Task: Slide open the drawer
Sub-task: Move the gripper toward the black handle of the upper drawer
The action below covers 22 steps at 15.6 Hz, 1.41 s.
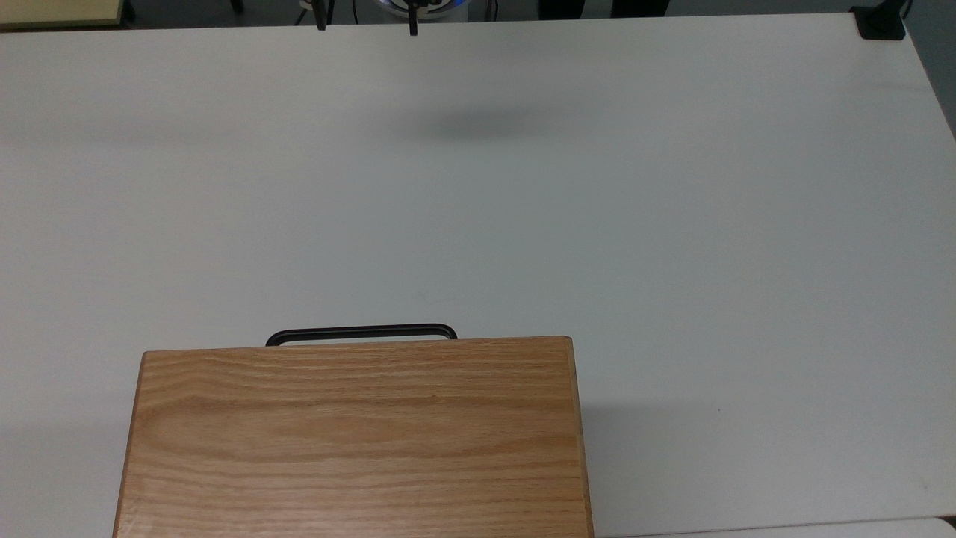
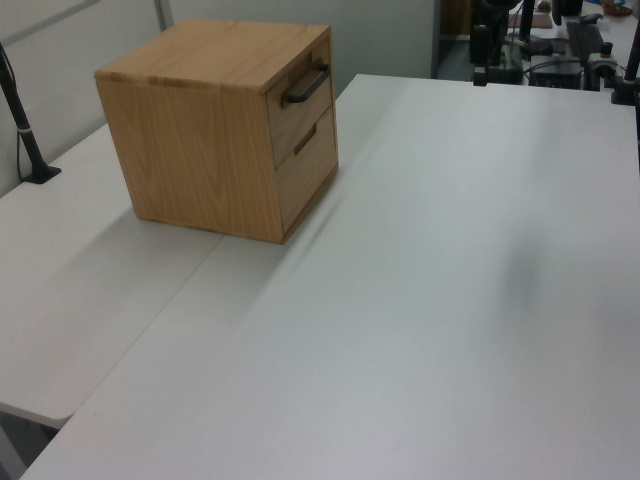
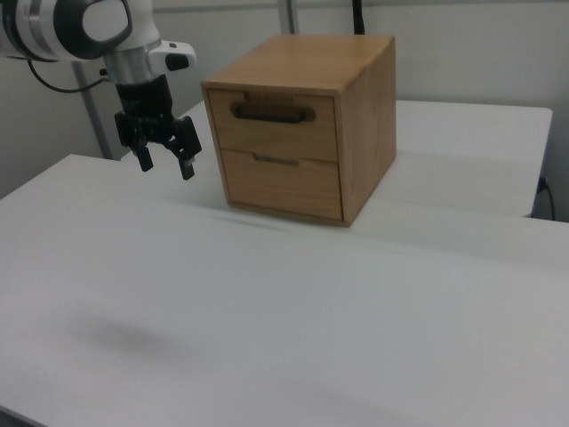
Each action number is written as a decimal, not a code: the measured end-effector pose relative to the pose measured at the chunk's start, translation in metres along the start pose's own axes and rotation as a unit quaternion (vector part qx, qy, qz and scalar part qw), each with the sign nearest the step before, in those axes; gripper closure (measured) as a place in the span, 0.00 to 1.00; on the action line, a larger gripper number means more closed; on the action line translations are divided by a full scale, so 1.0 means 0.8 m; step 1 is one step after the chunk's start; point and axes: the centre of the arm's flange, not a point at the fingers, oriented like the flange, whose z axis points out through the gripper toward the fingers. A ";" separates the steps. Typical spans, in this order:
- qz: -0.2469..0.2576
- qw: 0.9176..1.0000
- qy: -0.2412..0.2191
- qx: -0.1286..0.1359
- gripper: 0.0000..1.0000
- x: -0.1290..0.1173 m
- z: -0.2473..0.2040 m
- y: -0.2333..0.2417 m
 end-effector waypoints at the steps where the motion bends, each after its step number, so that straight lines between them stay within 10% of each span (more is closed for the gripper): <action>1: 0.000 1.000 0.000 0.000 0.00 0.000 0.000 -0.001; 13: 0.015 1.000 -0.003 -0.001 0.00 0.006 0.005 0.012; 19: 0.147 0.989 -0.003 -0.003 0.00 0.018 0.012 0.012; 22: 0.257 0.966 0.009 -0.002 0.00 0.042 0.023 0.015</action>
